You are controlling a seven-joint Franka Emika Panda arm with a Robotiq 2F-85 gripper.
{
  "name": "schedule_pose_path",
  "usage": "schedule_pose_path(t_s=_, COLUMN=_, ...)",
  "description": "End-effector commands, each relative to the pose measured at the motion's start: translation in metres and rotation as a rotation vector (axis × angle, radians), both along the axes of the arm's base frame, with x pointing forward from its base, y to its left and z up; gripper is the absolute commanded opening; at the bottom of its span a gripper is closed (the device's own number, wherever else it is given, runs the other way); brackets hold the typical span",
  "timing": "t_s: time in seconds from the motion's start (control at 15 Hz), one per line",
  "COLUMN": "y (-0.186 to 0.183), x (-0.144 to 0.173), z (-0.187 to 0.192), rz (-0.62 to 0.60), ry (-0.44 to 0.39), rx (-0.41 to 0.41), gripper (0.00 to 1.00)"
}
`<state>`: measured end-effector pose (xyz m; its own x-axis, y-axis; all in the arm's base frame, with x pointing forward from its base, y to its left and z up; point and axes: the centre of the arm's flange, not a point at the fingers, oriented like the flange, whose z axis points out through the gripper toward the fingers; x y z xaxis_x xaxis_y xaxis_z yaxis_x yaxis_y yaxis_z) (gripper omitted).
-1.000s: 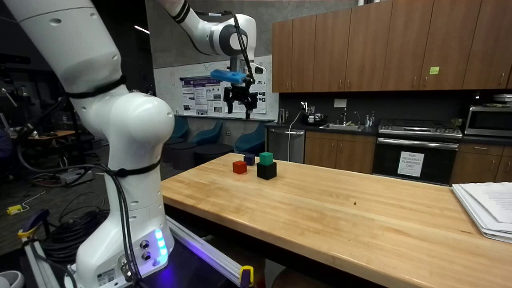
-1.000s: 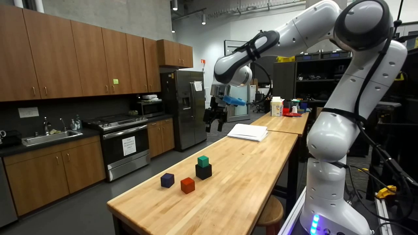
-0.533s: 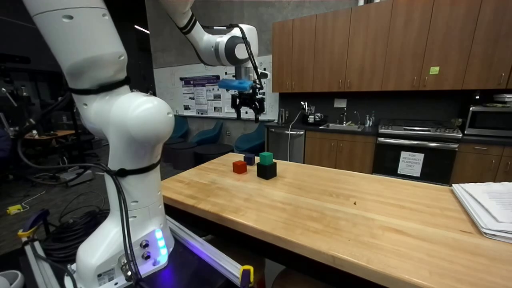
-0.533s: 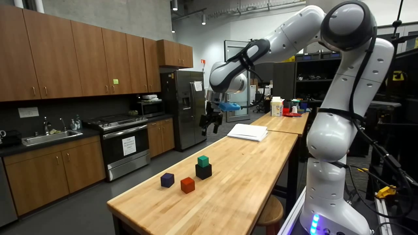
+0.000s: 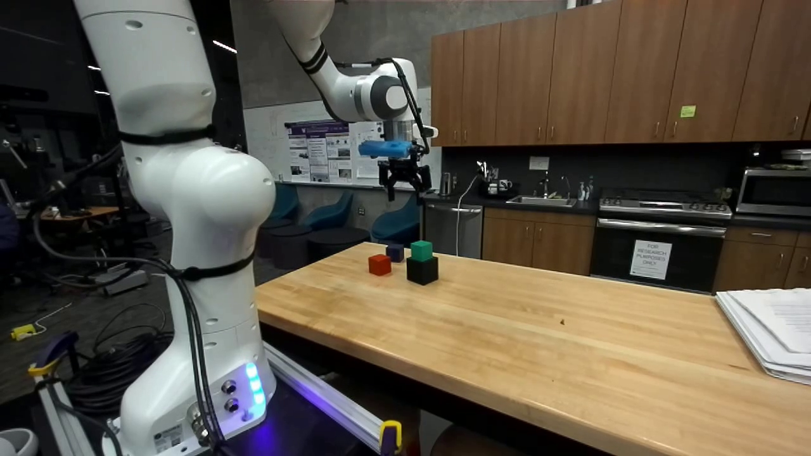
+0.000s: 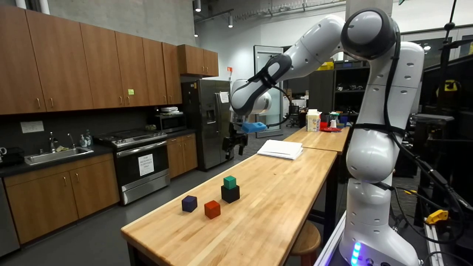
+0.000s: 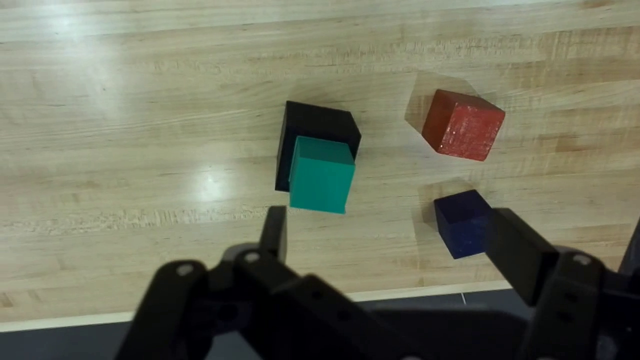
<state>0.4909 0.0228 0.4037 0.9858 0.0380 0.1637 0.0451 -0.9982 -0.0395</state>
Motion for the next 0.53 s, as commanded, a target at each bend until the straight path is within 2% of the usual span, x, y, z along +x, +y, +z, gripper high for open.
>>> schedule_pose_path(t_s=0.0, y=0.006, x=0.019, z=-0.015, rz=-0.065, ry=0.012, rx=-0.014, gripper=1.00)
schedule_pose_path(t_s=0.47, y=0.005, x=0.039, z=-0.051, rz=-0.127, ry=0.002, rx=-0.034, gripper=1.00)
